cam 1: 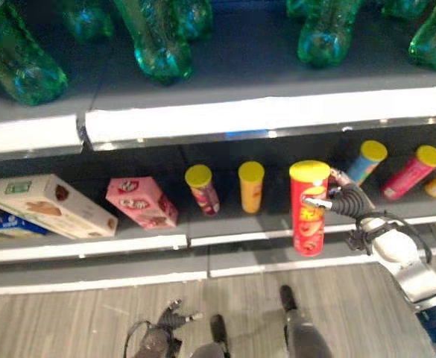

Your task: Put the goods on the table back onto the shelves and tidy them up.

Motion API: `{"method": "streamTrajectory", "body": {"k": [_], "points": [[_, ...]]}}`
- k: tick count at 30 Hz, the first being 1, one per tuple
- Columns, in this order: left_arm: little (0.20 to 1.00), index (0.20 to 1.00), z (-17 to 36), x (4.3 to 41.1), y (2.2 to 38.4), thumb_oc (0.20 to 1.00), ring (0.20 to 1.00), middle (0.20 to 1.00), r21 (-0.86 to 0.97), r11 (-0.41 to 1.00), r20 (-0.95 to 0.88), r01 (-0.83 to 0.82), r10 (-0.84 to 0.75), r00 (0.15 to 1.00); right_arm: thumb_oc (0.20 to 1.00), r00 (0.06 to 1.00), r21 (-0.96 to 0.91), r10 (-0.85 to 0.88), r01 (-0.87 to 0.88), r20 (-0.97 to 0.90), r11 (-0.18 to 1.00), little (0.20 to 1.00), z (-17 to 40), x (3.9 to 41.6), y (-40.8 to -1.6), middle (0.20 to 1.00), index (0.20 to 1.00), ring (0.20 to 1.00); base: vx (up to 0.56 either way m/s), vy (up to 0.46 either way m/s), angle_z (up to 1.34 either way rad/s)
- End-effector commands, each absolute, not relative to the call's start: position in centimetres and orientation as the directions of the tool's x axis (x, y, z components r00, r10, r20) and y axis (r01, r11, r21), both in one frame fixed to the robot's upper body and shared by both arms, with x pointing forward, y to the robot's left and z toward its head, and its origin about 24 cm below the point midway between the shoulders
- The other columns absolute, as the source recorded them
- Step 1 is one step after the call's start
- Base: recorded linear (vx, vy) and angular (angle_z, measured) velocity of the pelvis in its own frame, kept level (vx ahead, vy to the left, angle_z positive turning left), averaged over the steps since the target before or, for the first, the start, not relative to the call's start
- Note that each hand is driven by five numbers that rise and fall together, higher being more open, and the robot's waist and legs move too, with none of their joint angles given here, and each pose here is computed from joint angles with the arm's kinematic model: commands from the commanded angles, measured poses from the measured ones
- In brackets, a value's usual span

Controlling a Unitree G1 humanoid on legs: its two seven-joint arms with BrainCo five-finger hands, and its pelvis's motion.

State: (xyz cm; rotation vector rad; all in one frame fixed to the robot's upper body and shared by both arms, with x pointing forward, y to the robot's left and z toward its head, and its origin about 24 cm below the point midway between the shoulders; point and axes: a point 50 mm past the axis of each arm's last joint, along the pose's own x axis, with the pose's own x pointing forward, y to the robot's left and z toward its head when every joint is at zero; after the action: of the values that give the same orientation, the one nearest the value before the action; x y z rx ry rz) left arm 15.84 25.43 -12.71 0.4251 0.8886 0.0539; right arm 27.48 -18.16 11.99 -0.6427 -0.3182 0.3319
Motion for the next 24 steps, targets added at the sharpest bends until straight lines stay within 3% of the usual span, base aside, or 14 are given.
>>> {"method": "streamTrajectory", "body": {"k": [1,6,12,24], "points": [[1.000,1.000,-13.0,14.4,26.4,1.000,1.000,1.000,0.395,0.912,-0.756,0.114,0.252,0.604,0.200,0.800,-0.645,0.449,-0.104,0.398,0.757,0.200,17.6,27.6,-17.6,0.200,0.200,0.200,0.09,-0.274,-0.10],[1.000,1.000,-13.6,14.7,24.0,1.000,1.000,1.000,0.356,0.914,-0.771,0.196,0.169,0.613,0.200,0.805,-0.658,0.462,-0.121,0.373,0.743,0.200,17.4,27.1,-18.0,0.200,0.200,0.200,0.05,-0.120,0.33],[1.000,1.000,-13.7,14.5,23.8,1.000,1.000,1.000,0.362,0.908,-0.776,0.213,0.167,0.608,0.200,0.807,-0.643,0.461,-0.136,0.369,0.754,0.200,16.9,27.3,-17.6,0.200,0.200,0.200,0.01,0.021,-0.07],[1.000,1.000,-12.3,16.2,24.2,1.000,1.000,1.000,0.391,0.910,-0.694,0.140,0.192,0.694,0.200,0.645,-0.711,0.420,0.285,0.638,0.642,0.200,24.1,29.2,-16.3,0.200,0.200,0.200,-0.09,0.021,0.05]]}}
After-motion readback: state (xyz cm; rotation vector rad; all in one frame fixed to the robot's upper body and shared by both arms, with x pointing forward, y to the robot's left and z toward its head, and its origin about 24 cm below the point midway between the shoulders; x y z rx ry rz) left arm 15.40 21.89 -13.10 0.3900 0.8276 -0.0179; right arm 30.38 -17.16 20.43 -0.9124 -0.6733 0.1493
